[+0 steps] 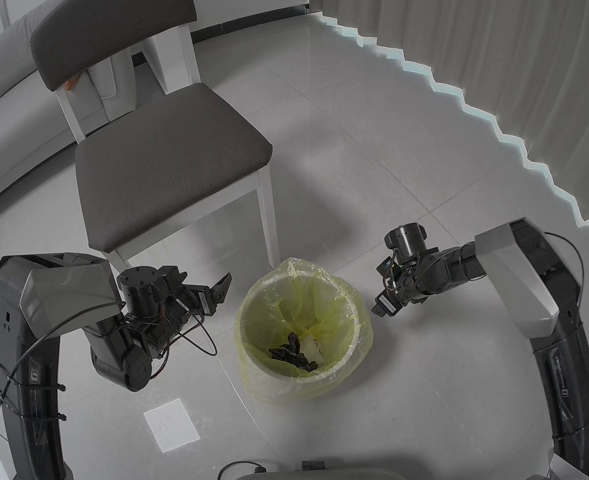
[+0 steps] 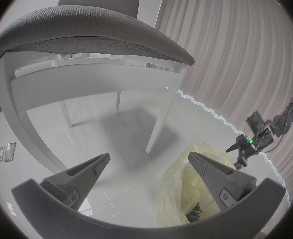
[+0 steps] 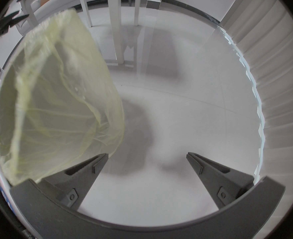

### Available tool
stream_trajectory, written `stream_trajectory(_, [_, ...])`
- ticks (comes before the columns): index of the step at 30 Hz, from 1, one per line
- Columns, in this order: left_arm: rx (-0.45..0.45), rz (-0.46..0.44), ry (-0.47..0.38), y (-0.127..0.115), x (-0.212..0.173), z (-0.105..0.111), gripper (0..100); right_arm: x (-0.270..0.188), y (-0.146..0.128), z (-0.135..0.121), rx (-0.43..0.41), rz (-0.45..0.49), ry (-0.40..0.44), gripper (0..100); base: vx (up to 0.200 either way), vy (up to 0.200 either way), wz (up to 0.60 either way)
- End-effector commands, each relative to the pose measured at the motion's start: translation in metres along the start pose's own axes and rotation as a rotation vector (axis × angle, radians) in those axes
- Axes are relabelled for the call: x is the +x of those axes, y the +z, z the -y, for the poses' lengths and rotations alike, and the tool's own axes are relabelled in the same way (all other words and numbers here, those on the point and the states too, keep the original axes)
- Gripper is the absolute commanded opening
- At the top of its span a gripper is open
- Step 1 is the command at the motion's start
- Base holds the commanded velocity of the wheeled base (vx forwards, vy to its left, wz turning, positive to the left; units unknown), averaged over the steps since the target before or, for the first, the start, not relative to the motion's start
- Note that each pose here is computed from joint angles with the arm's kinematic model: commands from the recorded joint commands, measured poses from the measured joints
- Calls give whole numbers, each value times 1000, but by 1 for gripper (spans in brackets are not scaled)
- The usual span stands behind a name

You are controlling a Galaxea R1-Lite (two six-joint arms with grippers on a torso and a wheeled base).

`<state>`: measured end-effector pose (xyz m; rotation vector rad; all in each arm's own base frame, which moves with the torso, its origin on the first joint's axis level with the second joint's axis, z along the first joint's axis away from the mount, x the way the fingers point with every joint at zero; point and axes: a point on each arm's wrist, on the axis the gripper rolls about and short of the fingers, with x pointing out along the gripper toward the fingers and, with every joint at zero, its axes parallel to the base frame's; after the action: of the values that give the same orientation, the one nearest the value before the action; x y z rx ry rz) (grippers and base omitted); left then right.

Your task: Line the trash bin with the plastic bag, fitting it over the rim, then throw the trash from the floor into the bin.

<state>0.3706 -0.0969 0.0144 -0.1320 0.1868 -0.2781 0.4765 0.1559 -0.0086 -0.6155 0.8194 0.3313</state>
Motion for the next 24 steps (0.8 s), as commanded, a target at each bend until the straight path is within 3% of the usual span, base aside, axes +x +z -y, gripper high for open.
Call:
stream_trajectory(1, [0,2,-4,1,-2,2,100,-81,23,32,39,124,-65,100,0,0,0])
stream_trajectory(4, [-1,4,-5,1,-4,3,100,-99,32,30,43,199,-75,100,0,0,0])
stream_trajectory(9, [2,19,1,3,-10,6,100,-101,44,-4,77,353,-44,100,0,0,0])
stream_trajectory(11, [1,18,7,6,-15,7,100,-103,51,-20,119,431,14,100,0,0,0])
stream_trajectory(16, [0,16,12,13,-28,7,100,-98,53,-27,164,459,110,100,0,0,0])
stream_trajectory(24, [-1,44,8,17,-41,8,100,-77,52,-31,183,454,127,100,0,0,0])
